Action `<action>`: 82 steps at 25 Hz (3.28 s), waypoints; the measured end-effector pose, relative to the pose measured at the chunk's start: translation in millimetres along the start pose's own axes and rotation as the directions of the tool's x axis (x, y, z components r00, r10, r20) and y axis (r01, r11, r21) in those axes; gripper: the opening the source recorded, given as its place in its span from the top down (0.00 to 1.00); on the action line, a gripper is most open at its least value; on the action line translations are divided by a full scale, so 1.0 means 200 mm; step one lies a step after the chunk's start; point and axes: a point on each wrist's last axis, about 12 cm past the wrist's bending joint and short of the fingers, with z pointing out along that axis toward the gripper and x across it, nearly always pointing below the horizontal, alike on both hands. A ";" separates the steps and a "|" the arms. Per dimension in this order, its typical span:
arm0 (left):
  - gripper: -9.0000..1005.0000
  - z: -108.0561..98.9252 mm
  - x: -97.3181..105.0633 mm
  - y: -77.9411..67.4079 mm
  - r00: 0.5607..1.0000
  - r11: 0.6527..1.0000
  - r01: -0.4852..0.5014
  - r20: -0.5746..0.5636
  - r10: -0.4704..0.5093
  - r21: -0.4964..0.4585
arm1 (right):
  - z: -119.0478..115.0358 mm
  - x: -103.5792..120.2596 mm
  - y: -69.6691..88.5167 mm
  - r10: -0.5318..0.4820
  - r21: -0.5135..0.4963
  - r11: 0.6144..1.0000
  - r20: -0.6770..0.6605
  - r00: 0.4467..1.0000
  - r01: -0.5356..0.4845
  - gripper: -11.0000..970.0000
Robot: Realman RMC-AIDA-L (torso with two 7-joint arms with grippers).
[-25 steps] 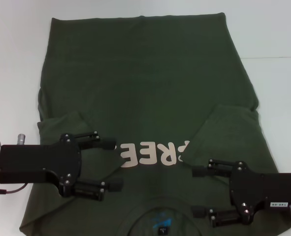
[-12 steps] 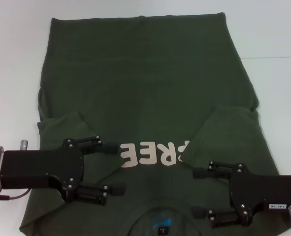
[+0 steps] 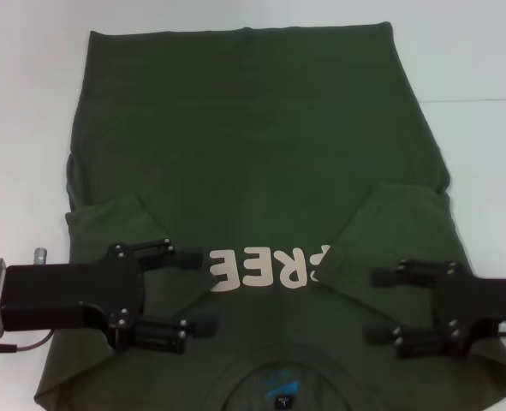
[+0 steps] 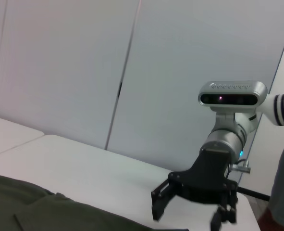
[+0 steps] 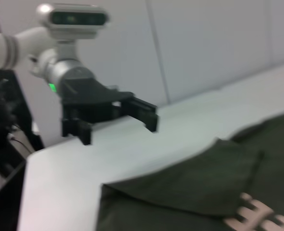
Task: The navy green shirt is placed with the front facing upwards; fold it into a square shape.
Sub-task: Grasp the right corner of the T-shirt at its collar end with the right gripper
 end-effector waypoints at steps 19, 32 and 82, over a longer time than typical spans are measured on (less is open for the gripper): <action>0.05 0.11 -0.02 0.08 0.999 0.999 0.026 0.019 -0.026 -0.027 | -0.37 -0.39 -0.10 0.628 0.634 0.713 -0.387 0.675 -0.299 0.12; 0.05 0.14 -0.03 0.09 0.999 0.999 0.025 0.029 -0.023 -0.040 | -0.28 -0.38 -0.09 0.670 0.648 0.704 -0.472 0.573 -0.290 0.12; 0.05 0.14 -0.03 0.12 0.999 0.996 0.022 0.033 -0.019 -0.091 | -0.01 -0.29 -0.16 0.671 0.637 0.730 -0.597 0.441 -0.248 0.43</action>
